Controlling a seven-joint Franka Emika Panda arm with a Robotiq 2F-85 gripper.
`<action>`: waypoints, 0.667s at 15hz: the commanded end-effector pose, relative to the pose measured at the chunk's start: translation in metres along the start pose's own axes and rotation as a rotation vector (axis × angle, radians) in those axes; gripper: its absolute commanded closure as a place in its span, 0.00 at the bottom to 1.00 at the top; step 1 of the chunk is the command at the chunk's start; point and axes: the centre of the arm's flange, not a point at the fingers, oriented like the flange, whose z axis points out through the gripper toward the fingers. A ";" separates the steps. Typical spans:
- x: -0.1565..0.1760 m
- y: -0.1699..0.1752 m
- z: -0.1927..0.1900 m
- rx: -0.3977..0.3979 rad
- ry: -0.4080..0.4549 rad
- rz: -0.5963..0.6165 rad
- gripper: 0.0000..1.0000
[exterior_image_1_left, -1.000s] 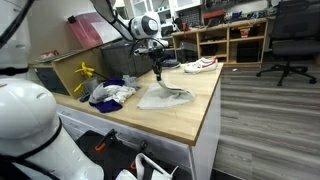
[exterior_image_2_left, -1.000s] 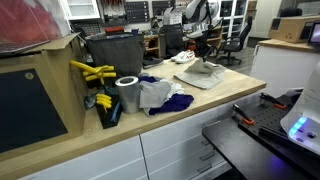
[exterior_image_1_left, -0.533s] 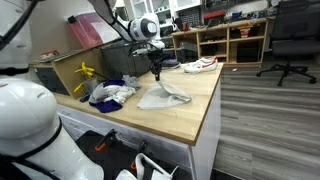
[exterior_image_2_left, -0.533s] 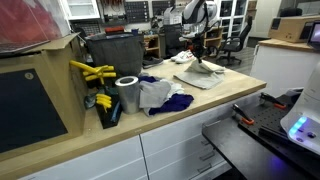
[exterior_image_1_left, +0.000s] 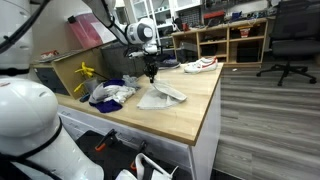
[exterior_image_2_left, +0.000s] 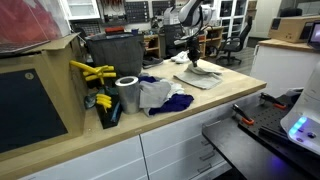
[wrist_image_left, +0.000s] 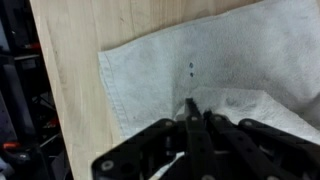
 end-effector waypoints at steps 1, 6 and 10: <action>-0.020 -0.011 0.003 0.016 -0.023 0.087 0.99; -0.026 -0.035 -0.004 0.058 -0.053 0.170 0.99; -0.031 -0.051 -0.012 0.094 -0.082 0.220 0.99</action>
